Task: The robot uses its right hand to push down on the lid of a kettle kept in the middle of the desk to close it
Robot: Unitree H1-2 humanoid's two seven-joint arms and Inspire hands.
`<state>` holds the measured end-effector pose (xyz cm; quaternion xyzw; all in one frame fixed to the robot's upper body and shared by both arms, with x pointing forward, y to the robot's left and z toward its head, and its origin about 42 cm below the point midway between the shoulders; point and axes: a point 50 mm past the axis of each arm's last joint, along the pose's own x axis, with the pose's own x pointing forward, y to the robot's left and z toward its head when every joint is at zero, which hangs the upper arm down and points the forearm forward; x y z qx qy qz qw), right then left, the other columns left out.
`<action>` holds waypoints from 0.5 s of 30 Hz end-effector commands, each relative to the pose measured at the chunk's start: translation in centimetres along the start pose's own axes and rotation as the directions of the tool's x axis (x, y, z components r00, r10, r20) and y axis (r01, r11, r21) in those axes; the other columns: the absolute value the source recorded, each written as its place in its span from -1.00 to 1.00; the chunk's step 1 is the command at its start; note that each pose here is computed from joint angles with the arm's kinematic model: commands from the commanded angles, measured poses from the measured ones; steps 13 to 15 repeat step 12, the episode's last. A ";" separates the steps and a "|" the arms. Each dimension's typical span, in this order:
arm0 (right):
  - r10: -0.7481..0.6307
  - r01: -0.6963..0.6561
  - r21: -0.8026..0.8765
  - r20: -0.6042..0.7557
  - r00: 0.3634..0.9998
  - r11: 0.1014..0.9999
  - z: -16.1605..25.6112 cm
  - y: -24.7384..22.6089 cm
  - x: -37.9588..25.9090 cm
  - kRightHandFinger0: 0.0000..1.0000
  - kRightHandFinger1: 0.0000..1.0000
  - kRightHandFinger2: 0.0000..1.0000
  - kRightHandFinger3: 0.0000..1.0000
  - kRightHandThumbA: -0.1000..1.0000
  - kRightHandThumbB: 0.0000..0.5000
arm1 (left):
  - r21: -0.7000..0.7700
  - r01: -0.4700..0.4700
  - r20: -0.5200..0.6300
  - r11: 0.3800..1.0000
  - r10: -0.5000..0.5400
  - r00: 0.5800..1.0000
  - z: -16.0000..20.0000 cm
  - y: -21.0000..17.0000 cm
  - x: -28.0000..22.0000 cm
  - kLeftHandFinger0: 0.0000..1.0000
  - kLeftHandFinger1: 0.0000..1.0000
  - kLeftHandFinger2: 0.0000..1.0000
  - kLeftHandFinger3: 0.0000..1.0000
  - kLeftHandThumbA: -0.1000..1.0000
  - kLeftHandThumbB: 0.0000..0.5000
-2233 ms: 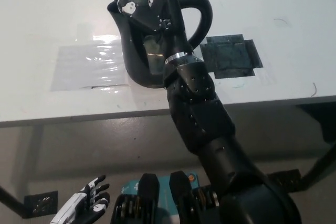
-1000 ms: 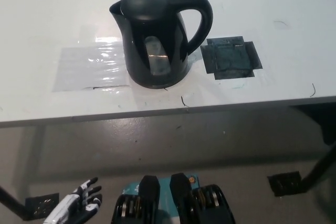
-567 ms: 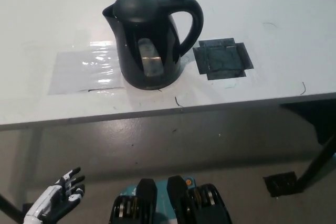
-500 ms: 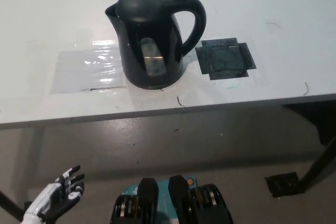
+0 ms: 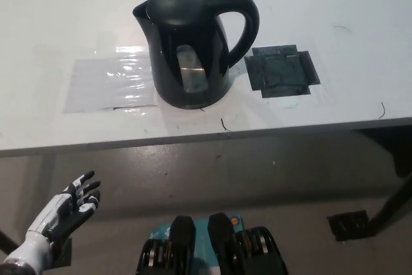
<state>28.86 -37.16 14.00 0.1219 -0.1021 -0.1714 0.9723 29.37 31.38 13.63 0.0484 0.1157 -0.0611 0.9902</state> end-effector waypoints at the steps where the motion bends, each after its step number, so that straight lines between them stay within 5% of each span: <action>1: -0.030 0.031 0.059 -0.030 0.999 0.998 0.7 -0.4 1.2 1.00 1.00 1.00 1.00 -1.00 -1.00 | 0.034 -0.007 0.039 0.999 0.006 0.999 1.0 0.9 0.0 1.00 1.00 1.00 1.00 0.07 -1.00; 15: -0.037 0.042 0.069 -0.075 0.996 0.997 0.1 -0.6 1.5 1.00 1.00 1.00 1.00 -1.00 -1.00 | 0.018 -0.012 0.035 1.000 0.011 0.999 0.9 0.9 0.0 1.00 1.00 1.00 1.00 0.08 -1.00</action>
